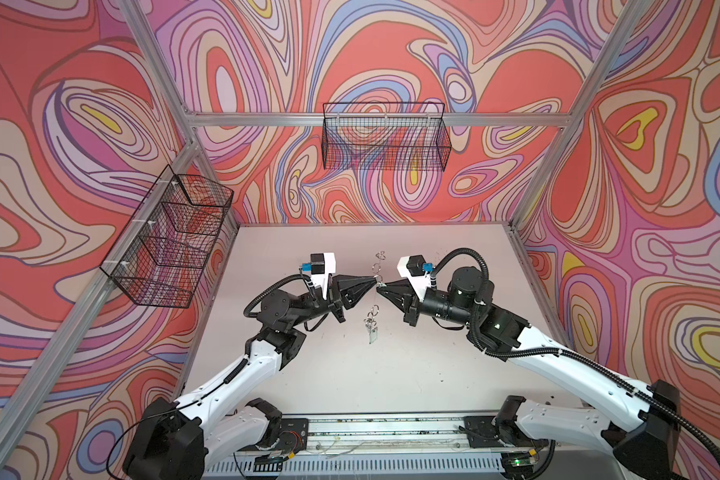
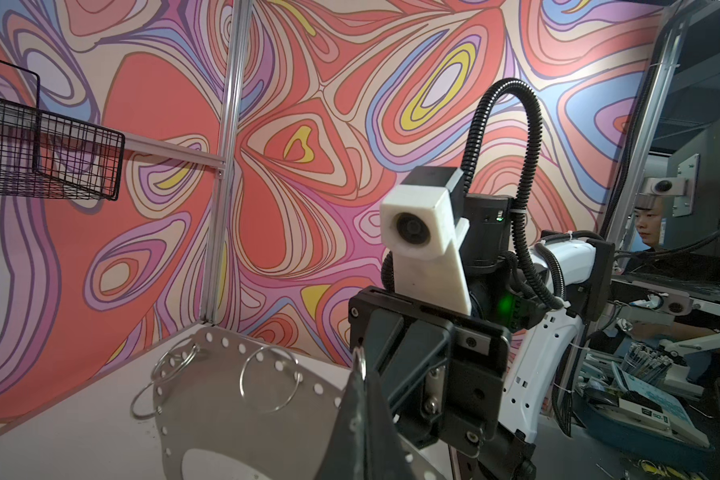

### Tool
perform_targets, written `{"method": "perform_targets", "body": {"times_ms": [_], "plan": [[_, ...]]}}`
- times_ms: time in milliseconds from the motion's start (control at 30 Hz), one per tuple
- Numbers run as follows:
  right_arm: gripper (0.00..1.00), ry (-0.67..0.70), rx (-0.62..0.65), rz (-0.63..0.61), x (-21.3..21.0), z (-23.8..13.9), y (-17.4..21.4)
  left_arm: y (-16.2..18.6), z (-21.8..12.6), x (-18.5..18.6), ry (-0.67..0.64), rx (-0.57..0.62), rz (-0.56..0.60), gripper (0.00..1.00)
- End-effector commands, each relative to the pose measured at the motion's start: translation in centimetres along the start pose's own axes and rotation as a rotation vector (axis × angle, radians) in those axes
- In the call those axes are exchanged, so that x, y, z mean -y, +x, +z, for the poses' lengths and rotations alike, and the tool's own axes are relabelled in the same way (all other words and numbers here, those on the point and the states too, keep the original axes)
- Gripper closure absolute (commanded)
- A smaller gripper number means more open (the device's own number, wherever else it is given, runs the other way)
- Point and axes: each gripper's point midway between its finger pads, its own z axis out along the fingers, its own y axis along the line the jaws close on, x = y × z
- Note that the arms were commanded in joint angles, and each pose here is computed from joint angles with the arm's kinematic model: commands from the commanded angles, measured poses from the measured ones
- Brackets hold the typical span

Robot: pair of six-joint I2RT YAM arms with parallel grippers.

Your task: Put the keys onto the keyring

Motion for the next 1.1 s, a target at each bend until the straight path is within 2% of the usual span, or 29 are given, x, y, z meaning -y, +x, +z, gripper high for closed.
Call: {"method": "perform_targets", "body": {"times_ms": [0,433,633,1067], "plan": [[1.0,0.033,0.037,-0.03,0.6,-0.5,-1.7,-2.1,-0.1,1.8,0.058,0.059,0.062,1.0],[1.0,0.021,0.029,-0.038,0.9,-0.3,-2.4,-1.1,0.0,2.2,0.084,-0.003,0.048,1.0],[1.0,0.019,0.021,-0.054,1.0,-0.5,-2.7,-0.6,-0.3,2.0,0.056,-0.031,0.062,1.0],[1.0,0.107,0.028,-0.113,2.0,-2.4,-4.2,0.9,-0.8,0.8,-0.036,-0.118,0.111,1.0]]}}
